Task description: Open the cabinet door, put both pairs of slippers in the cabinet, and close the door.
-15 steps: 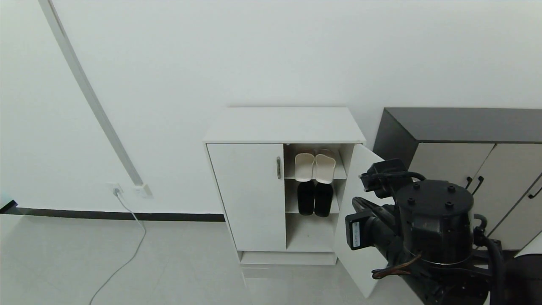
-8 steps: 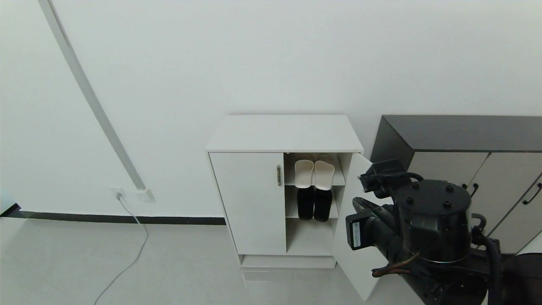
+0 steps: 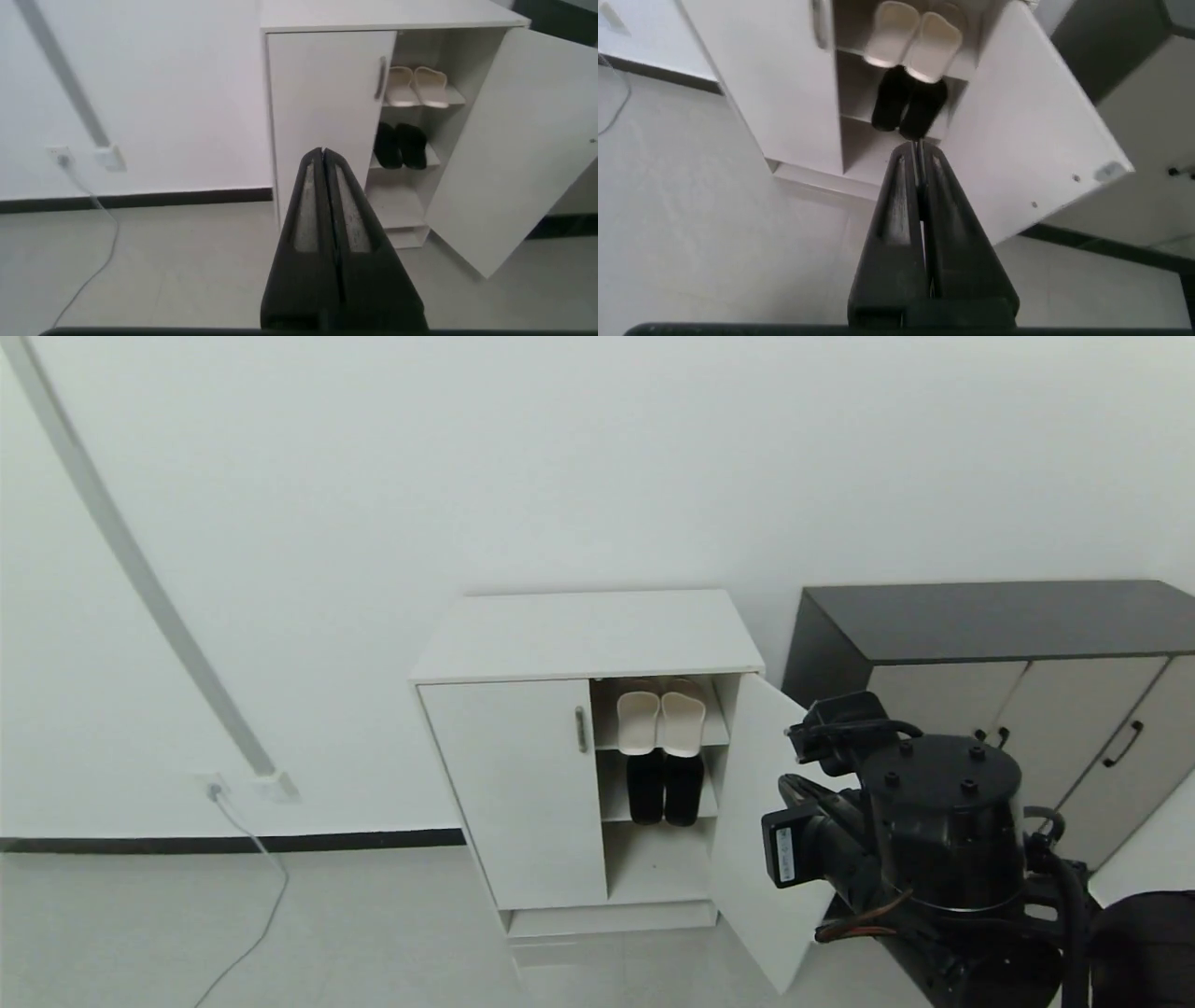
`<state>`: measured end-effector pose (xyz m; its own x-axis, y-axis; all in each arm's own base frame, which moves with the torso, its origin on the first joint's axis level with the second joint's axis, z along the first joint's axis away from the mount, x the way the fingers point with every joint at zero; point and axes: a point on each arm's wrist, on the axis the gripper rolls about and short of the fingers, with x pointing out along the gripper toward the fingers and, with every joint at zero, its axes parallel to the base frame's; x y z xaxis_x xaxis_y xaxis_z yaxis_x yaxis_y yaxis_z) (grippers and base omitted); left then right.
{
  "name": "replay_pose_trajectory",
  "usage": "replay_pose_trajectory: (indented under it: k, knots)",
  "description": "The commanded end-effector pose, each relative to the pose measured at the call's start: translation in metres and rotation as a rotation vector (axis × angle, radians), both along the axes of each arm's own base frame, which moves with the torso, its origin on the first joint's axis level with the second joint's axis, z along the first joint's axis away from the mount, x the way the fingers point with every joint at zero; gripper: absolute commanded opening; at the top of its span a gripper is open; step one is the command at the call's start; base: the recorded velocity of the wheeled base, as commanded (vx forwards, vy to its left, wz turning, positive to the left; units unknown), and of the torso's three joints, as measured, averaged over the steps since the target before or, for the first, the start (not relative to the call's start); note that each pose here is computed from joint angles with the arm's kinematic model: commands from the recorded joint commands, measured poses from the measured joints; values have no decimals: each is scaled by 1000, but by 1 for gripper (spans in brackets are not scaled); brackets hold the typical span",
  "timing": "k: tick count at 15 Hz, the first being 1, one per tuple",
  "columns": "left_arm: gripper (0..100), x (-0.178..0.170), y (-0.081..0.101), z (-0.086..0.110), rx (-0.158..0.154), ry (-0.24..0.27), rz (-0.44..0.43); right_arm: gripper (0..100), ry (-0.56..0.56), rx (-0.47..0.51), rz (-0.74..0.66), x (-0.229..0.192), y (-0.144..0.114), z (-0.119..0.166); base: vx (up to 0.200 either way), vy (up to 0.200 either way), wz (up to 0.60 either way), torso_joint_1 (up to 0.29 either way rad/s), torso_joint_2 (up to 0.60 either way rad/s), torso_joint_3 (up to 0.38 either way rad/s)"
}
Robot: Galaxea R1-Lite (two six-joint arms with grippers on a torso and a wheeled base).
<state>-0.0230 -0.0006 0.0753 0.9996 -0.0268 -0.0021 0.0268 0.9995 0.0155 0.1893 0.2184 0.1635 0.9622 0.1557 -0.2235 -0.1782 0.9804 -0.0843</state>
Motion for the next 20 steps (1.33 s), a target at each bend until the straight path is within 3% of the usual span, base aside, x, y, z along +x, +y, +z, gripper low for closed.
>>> replay_pose_trajectory:
  k: [1, 4, 12, 14, 19, 20]
  knots:
    - [0, 0, 0, 0, 0, 1, 1, 0, 3, -4, -24, 7, -2, -2, 0, 0, -600, 12, 2, -2]
    - [0, 0, 0, 0, 0, 1, 1, 0, 8, 4, -50, 24, -7, -5, 0, 0, 0, 0, 0, 0]
    - [0, 0, 0, 0, 0, 1, 1, 0, 1, 89, -155, 126, -31, -6, 0, 0, 0, 0, 0, 0]
    - [0, 0, 0, 0, 1, 1, 1, 0, 6, 93, -170, 145, -34, -13, -200, 0, 0, 7, 5, -5]
    - [0, 0, 0, 0, 1, 1, 1, 0, -6, 112, -206, 191, -32, -18, -40, 0, 0, 0, 0, 0]
    - [0, 0, 0, 0, 1, 1, 1, 0, 4, 152, -191, 203, -28, -24, 0, 0, 0, 0, 0, 0]
